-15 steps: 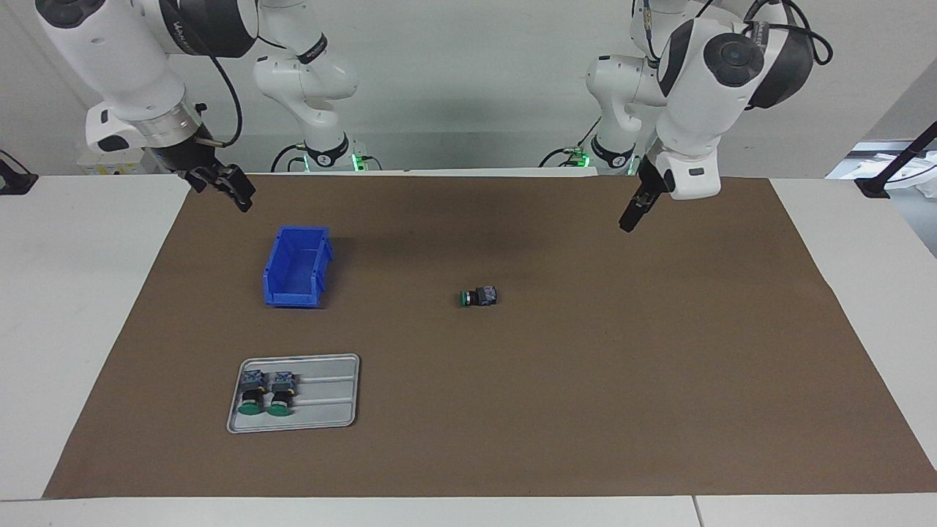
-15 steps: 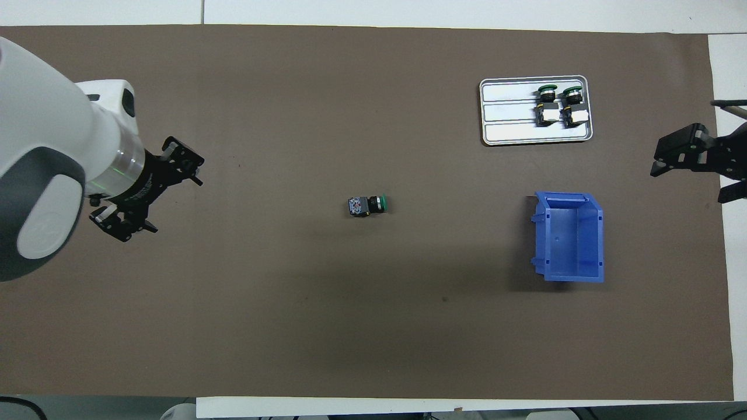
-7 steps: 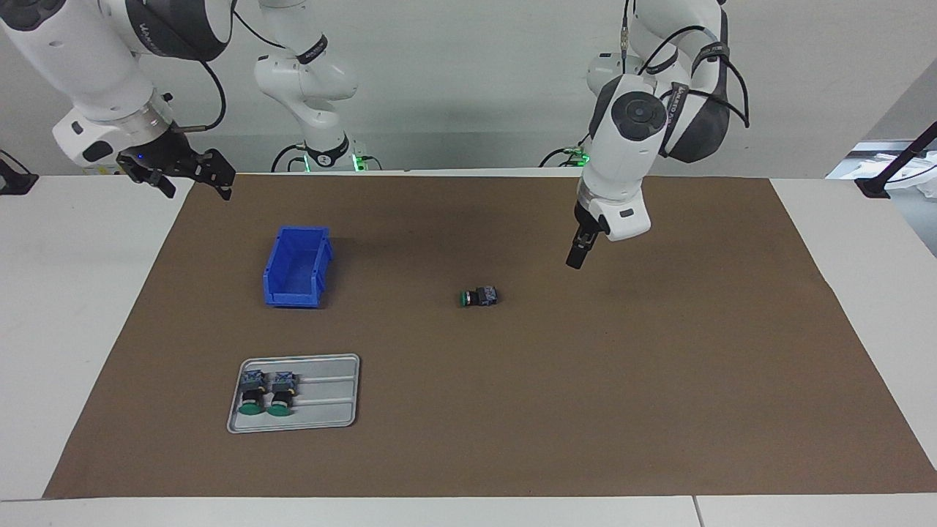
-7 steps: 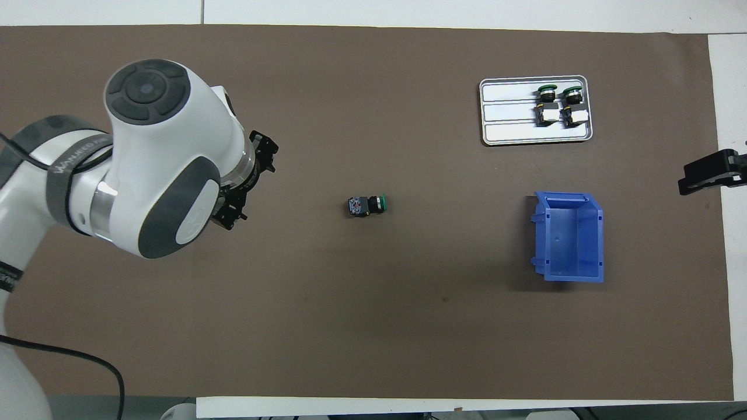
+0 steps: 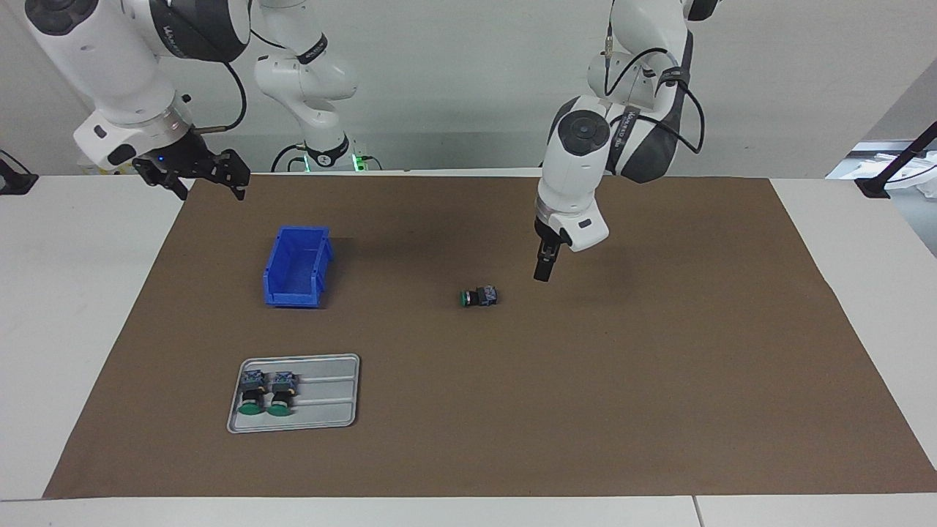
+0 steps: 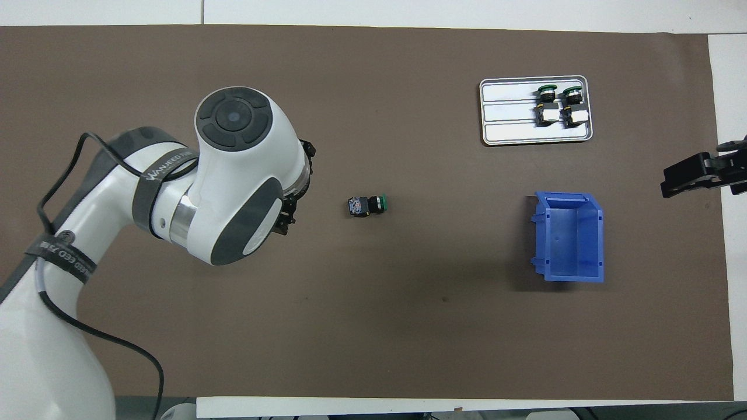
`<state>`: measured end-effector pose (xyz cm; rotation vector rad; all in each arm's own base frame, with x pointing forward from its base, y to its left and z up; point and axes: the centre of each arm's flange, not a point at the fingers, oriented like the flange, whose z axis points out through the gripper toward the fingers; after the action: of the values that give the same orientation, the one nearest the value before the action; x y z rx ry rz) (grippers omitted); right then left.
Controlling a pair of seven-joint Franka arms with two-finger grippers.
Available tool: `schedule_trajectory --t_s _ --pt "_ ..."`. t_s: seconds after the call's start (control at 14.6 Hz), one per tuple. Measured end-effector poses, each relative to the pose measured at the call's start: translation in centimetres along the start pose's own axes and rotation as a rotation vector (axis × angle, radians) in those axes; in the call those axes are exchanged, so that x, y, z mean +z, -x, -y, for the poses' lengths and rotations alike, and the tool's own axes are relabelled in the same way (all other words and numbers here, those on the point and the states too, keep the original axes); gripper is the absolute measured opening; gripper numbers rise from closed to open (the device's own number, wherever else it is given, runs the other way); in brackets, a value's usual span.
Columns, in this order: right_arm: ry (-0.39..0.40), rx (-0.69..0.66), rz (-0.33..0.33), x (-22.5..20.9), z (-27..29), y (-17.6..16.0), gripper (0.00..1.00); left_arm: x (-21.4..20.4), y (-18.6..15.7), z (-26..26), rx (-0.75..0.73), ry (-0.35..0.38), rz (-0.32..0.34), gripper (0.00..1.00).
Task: Place and press button with both arms
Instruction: 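Swing the left gripper toward the button module at mid-table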
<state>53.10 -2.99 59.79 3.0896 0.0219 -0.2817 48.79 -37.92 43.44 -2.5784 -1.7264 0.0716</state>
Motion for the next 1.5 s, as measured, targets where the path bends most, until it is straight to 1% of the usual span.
schedule_trajectory --t_s 0.27,0.41,0.68,0.82,1.23,1.5 --pt "0.002 -0.013 0.012 0.1 0.7 -0.5 1.00 3.0 5.2 -0.9 -0.107 -0.012 0.004 1.00" --pt "0.001 -0.008 0.011 0.1 0.4 -0.5 1.00 5.0 6.7 -2.0 -0.144 -0.020 0.002 1.00" --pt "0.001 -0.004 -0.001 -0.7 0.2 0.0 1.00 7.2 7.9 -3.7 -0.198 -0.029 -0.001 1.00" --pt "0.001 -0.004 -0.011 -1.4 0.2 0.5 1.00 7.8 8.2 -4.3 -0.219 -0.016 0.006 1.00" --pt "0.002 -0.004 -0.017 -1.7 0.3 0.8 1.00 9.6 9.3 -4.8 -0.267 0.002 0.026 1.00" --pt "0.002 -0.004 -0.017 -1.7 0.3 0.8 1.00 11.5 10.2 -4.8 -0.273 -0.008 0.027 0.99"
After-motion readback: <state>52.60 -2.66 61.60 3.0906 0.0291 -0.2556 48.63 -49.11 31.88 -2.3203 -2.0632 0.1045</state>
